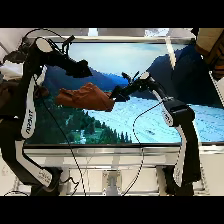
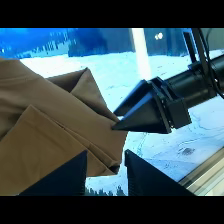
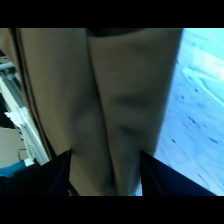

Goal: Fold the shirts.

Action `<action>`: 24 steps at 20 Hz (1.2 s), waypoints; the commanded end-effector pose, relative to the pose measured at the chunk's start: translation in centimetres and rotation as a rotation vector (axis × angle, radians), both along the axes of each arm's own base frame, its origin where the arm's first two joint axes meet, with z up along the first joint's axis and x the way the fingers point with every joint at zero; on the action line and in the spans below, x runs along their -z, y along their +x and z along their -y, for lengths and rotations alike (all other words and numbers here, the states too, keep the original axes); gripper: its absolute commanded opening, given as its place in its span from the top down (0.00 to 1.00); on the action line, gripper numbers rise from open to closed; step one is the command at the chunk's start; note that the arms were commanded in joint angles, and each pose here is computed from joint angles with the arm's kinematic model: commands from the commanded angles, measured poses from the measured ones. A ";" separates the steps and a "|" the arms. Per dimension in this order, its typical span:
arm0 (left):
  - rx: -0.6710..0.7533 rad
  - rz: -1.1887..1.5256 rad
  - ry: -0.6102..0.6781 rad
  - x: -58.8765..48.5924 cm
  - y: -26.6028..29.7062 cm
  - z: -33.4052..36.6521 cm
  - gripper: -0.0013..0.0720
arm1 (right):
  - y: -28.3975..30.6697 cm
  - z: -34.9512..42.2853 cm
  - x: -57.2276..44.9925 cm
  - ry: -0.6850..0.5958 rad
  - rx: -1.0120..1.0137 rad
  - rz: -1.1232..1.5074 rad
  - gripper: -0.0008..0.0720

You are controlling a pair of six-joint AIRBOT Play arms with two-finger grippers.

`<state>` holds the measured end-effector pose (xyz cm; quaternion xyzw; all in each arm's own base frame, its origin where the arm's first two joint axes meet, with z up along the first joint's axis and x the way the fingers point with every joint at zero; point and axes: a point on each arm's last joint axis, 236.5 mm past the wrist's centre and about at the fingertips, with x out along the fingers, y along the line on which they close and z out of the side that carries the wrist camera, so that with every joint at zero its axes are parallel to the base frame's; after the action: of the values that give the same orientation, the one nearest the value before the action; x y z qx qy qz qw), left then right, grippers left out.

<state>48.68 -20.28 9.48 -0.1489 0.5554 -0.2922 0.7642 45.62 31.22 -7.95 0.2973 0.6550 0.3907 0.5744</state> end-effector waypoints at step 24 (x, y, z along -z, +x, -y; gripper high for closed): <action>0.022 -0.040 -0.007 0.1 -1.0 0.2 0.58 | 1.8 42.0 -12.3 -1.166 0.234 0.239 0.96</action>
<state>47.43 -20.37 9.25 -0.1462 0.5751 -0.2995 0.7471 52.71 3.48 0.79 0.0605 0.6057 0.1308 0.7825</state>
